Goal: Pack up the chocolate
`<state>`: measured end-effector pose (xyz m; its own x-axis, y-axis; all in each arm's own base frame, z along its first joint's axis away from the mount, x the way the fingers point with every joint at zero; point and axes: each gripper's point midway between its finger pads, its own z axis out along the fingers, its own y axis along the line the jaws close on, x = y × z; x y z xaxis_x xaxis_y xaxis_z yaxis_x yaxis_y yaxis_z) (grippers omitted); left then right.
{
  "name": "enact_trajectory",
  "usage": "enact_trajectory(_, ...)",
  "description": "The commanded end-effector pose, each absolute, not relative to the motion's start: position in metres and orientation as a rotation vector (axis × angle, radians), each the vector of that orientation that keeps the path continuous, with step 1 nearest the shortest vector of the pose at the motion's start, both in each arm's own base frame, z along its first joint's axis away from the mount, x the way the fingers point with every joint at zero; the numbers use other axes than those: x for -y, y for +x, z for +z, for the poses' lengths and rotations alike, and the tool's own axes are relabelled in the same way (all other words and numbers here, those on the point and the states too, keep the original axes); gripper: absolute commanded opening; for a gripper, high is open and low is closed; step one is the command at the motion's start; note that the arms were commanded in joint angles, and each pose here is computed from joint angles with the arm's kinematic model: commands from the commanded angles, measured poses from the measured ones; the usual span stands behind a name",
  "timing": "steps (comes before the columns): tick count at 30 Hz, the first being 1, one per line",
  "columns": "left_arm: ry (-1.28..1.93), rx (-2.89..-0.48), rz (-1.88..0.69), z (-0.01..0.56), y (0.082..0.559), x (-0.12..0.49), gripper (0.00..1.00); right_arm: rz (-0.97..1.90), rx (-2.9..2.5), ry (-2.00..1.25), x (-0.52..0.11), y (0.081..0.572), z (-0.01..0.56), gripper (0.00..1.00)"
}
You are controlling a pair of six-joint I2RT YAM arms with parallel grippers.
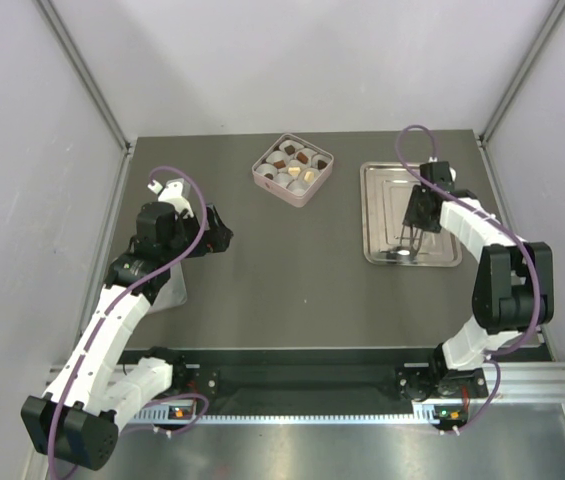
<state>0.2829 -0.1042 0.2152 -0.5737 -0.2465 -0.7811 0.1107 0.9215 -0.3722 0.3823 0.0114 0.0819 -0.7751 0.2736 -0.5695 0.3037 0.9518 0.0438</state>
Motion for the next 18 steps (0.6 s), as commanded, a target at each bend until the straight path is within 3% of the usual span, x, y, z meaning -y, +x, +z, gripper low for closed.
enact_trajectory(1, -0.093, -2.075, -0.489, 0.227, 0.290, 0.105, 0.99, -0.056, -2.399, 0.437, -0.005, 0.411, 0.103, 0.43)
enact_trajectory(18, -0.093, -2.076, -0.489, 0.227, 0.290, 0.105, 0.99, 0.034, -2.332, 0.377, -0.020, 0.412, 0.145, 0.38)
